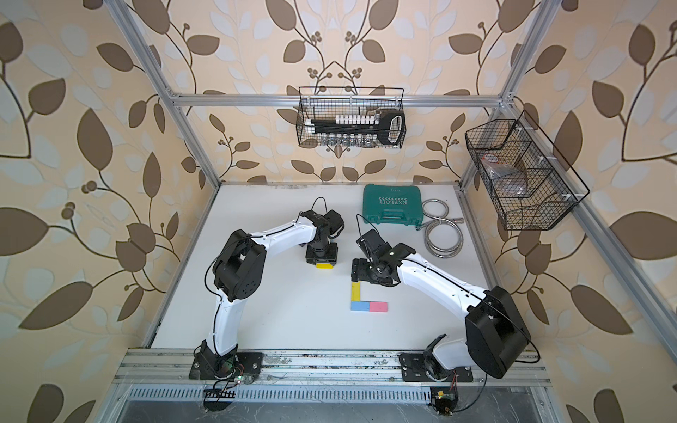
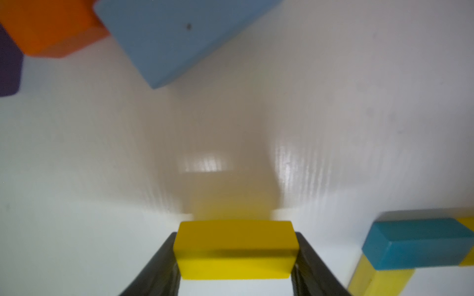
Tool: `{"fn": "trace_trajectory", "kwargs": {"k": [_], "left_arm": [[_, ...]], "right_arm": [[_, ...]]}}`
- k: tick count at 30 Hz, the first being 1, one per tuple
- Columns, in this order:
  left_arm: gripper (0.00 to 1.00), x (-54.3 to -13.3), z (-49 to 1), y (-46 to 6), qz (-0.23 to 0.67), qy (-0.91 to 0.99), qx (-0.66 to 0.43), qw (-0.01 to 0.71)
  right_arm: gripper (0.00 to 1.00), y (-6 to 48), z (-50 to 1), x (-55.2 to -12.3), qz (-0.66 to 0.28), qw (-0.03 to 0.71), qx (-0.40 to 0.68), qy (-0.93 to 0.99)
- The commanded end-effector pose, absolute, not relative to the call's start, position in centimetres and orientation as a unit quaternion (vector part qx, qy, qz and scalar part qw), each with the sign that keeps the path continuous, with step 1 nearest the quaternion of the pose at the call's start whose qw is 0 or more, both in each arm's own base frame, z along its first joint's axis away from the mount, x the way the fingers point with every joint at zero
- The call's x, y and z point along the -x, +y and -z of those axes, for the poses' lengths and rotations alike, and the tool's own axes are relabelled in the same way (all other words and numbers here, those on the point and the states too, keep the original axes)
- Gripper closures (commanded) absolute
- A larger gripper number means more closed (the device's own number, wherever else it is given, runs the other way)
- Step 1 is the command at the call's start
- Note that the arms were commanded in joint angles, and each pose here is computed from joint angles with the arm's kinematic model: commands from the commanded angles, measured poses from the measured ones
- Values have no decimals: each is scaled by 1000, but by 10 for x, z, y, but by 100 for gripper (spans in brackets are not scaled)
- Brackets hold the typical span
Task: Assemble the letter c with building blocks
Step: Place the building block at the center of the board.
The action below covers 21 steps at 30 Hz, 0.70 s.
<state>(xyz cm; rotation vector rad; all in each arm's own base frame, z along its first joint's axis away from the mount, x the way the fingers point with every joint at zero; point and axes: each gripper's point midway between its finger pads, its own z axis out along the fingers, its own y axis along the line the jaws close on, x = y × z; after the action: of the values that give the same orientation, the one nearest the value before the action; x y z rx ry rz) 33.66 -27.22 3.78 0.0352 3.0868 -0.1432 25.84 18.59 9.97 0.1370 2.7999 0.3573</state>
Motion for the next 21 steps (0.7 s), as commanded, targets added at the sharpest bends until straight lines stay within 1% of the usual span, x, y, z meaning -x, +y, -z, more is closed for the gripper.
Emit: {"fn": "trace_trajectory", "kwargs": {"k": [1, 21], "left_arm": [[62, -336, -39, -276, 35, 999, -2, 28], [61, -319, -28, -257, 5, 1000, 12, 20]], "right_arm": [[16, 177, -97, -255, -118, 157, -59, 979], [16, 177, -94, -254, -122, 152, -62, 979]]}}
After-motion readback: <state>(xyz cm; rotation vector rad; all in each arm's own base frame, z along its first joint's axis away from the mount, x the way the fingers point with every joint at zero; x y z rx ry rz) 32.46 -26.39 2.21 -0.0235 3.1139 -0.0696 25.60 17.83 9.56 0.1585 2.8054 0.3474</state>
